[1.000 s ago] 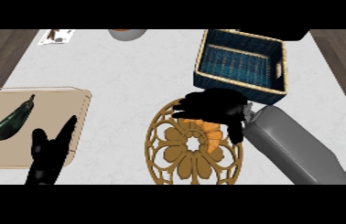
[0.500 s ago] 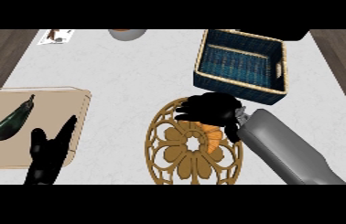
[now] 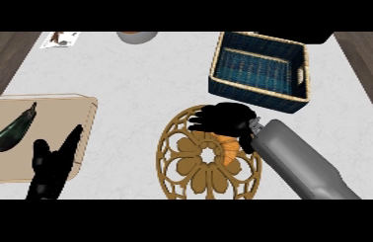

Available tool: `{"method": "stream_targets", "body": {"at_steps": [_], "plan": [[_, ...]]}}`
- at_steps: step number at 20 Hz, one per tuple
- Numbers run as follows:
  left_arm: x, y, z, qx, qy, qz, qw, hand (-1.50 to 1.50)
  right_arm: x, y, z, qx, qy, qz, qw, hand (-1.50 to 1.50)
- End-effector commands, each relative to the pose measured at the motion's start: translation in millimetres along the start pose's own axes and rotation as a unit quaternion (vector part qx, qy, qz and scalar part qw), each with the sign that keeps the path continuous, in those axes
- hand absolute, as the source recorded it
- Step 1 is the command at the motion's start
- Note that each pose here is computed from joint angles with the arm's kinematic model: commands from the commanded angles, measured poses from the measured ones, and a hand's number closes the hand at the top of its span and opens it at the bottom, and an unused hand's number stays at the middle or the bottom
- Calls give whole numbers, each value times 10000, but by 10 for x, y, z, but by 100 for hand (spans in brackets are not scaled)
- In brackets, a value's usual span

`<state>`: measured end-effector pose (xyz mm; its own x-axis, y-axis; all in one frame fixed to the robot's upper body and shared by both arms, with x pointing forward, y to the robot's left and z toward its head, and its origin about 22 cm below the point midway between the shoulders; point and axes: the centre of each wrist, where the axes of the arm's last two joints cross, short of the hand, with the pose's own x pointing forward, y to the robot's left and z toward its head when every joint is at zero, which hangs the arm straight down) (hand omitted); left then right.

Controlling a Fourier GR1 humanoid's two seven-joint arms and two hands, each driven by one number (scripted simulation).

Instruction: Pick the croissant from the placemat and place it in the basket

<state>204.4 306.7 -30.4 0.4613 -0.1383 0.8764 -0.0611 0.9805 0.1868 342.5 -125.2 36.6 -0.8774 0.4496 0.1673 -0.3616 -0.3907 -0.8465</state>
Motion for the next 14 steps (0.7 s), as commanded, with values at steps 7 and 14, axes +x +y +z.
{"method": "stream_targets", "body": {"at_steps": [7, 14], "plan": [[-178, -176, 35, -223, 450, 120, 9987, 0, 49, 150, -133, -197, -352, 532, 9978, 150], [-227, -136, 6, -148, 391, 126, 9990, 0, 184, -10, -376, -488, 532, 309, 9969, 150]]}}
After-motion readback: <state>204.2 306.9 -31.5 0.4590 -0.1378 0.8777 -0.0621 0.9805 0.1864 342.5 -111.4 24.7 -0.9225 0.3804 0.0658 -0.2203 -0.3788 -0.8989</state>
